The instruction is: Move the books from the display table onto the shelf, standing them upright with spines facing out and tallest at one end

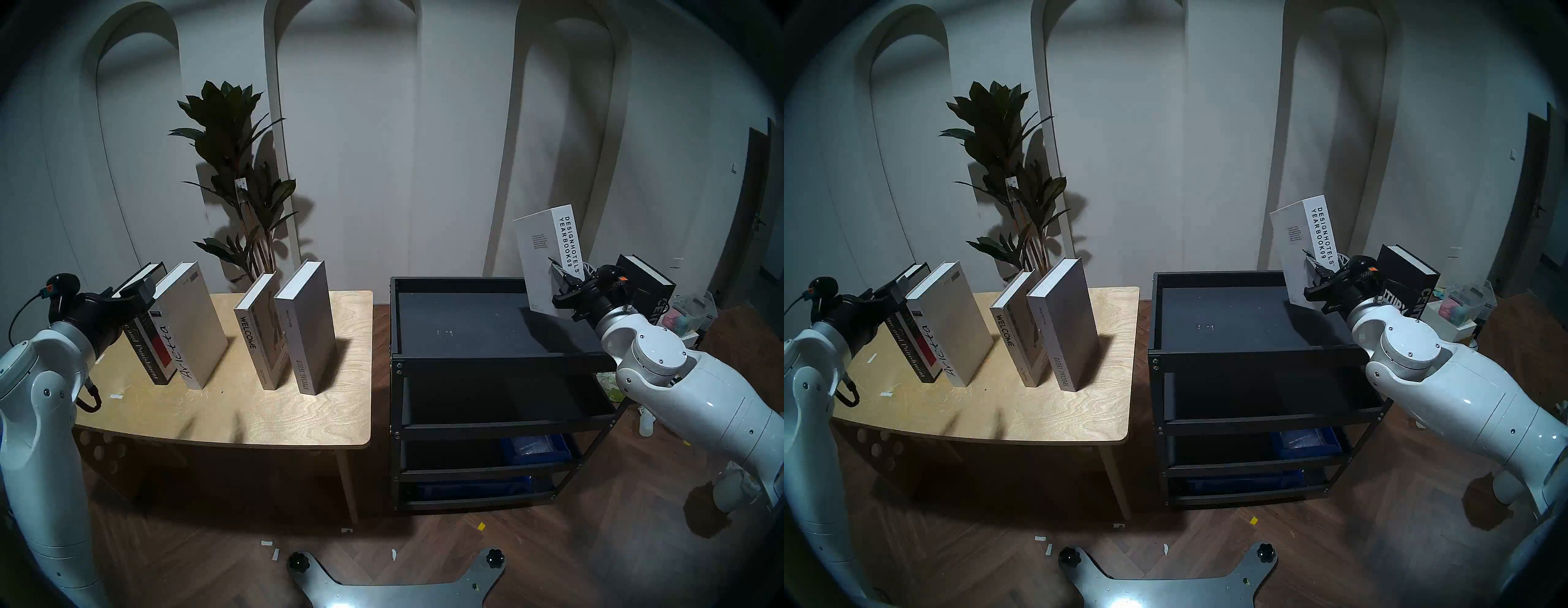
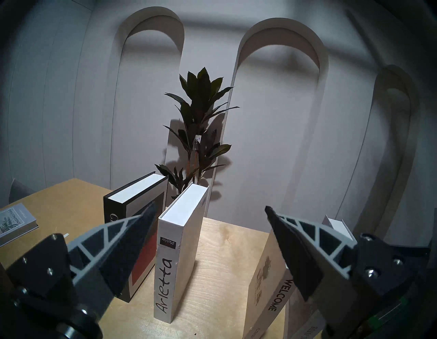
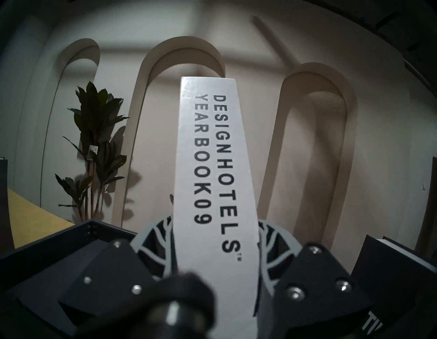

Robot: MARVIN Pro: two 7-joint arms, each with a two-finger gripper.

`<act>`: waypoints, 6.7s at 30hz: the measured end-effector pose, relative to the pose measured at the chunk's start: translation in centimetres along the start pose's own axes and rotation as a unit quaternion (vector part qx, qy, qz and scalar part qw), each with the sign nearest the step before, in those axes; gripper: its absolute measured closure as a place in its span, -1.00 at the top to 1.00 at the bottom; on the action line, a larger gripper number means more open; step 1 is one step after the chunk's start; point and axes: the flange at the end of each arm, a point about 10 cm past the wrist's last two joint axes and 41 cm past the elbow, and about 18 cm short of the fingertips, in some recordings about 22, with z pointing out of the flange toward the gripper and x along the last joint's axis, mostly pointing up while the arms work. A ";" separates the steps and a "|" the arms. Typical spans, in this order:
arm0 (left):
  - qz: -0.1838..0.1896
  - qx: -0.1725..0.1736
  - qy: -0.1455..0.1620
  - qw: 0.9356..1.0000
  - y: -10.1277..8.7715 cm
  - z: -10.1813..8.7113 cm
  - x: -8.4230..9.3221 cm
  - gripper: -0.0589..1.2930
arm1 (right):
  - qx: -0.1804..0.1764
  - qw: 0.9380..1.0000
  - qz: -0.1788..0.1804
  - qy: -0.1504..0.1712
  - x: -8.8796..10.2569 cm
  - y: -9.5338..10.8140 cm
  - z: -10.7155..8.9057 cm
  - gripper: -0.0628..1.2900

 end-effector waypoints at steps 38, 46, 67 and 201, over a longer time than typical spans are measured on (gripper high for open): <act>0.174 -0.083 0.128 0.973 -1.8 1.4 -4.1 0.91 | 0.013 0.993 0.032 0.110 -1.2 5.7 -3.7 -0.24; 0.189 -0.099 0.169 0.962 -2.1 1.2 -4.7 0.91 | 0.013 0.991 -0.010 0.134 -2.5 5.4 -3.0 -0.24; 0.207 -0.121 0.215 0.947 -2.1 1.1 -4.8 0.91 | -0.068 0.989 -0.003 0.131 -8.1 5.0 -0.6 -0.24; 0.204 -0.126 0.210 0.948 -2.9 1.1 -5.4 0.91 | -0.144 0.966 0.118 0.180 -5.7 7.2 -9.2 0.90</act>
